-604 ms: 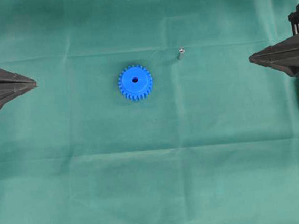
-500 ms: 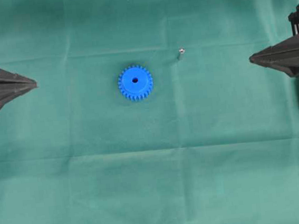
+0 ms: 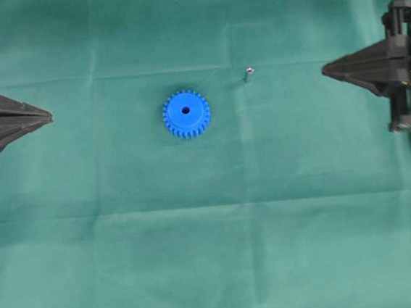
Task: Insert the shaft placed at a random location into the center hole of the medium gear at another random location.
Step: 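Move the right gripper left toward the upright silver shaft, then close the right gripper on the silver shaft and lift it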
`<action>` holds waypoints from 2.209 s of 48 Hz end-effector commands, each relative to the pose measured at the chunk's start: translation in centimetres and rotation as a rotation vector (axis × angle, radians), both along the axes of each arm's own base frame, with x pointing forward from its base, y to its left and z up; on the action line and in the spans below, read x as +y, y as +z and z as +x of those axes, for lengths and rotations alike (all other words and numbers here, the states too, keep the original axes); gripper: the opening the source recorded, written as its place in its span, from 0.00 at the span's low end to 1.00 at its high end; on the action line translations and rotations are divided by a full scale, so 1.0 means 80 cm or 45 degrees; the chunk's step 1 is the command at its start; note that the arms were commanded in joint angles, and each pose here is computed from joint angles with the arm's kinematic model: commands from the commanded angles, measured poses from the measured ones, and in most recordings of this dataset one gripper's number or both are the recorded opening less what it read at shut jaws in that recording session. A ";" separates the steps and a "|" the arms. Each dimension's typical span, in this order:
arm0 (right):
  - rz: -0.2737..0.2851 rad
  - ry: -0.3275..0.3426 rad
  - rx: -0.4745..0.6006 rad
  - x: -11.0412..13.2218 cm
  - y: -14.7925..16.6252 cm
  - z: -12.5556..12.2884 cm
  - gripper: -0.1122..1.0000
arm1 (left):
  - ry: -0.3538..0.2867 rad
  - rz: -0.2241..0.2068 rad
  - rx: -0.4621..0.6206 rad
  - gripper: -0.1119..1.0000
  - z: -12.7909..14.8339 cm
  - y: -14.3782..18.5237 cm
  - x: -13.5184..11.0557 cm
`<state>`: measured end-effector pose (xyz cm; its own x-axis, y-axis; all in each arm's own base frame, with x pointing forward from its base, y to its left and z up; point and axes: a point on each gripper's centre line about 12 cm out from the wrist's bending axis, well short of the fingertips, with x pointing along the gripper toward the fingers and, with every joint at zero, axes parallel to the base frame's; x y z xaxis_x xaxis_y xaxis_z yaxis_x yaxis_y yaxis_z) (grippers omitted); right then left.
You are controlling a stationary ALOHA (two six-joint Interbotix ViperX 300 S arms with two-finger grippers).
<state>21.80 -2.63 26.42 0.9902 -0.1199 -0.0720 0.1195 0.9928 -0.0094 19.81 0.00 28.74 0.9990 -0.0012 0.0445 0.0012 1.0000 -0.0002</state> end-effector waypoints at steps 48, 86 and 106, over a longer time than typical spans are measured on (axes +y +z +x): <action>0.100 -0.237 0.441 -0.084 -0.159 0.099 0.74 | -0.003 0.004 -0.002 0.10 0.005 0.008 0.000; 0.115 -0.244 0.506 -0.090 -0.193 0.113 0.47 | 0.000 0.002 0.043 0.10 0.005 0.003 0.000; 0.108 -0.241 0.511 -0.091 -0.193 0.114 0.22 | 0.000 0.002 0.049 0.10 0.005 0.003 0.000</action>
